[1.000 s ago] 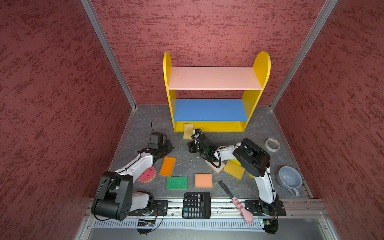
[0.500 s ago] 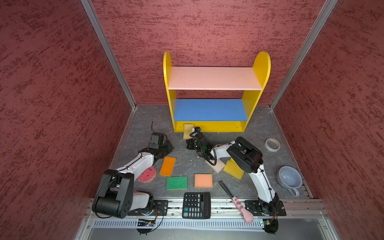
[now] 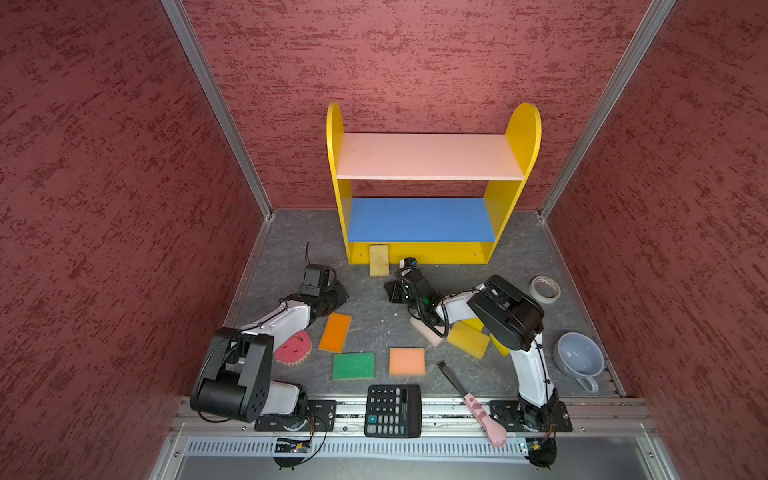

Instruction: Place and organize the cleaning sponges onto the shelf

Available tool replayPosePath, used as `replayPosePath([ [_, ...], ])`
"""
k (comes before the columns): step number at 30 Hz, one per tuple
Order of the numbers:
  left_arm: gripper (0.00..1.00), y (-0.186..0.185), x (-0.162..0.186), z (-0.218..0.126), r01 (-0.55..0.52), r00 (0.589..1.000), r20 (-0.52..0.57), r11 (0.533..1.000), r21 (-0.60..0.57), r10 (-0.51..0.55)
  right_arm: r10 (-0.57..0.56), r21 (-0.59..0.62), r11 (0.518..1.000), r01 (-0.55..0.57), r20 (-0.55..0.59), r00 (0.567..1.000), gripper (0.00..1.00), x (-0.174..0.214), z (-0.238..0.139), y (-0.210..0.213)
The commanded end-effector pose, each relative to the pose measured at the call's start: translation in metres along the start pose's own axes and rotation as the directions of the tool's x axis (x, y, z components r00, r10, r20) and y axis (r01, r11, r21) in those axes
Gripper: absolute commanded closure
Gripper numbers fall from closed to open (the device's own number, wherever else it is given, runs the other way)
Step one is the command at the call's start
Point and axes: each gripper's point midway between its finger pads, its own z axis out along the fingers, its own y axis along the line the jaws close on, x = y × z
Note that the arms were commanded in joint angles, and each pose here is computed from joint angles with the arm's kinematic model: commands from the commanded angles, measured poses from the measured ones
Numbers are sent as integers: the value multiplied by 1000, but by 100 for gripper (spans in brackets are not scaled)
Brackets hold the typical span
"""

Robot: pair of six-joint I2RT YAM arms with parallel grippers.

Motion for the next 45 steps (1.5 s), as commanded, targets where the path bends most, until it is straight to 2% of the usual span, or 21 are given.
replayPosePath([
  [1,83,-21,-12,3,-31,999,21,998,54,30,-13,-1,1000,13,83,996,63,-29,-7,10],
  [8,80,-27,-7,7,-47,999,4,997,61,47,-26,38,999,22,120,992,53,-56,14,8],
  [14,79,-26,-7,5,-50,999,6,997,54,50,-12,100,995,-2,139,990,52,-72,36,-8],
  [20,79,-25,-8,3,-55,998,11,997,47,54,33,107,993,-47,128,991,51,-68,43,-18],
  [30,79,-23,-9,1,-36,999,17,998,45,36,93,107,989,-103,96,991,54,-51,35,-28],
  [36,78,-22,-10,-1,-44,999,22,998,40,43,70,76,994,-78,110,992,57,-50,20,-19],
  [40,77,-25,-8,-1,-26,1000,19,997,68,25,44,84,995,-56,131,990,55,-57,10,-13],
  [45,77,-26,-7,1,-19,1000,7,997,70,18,90,78,992,-101,134,987,50,-55,12,-15],
])
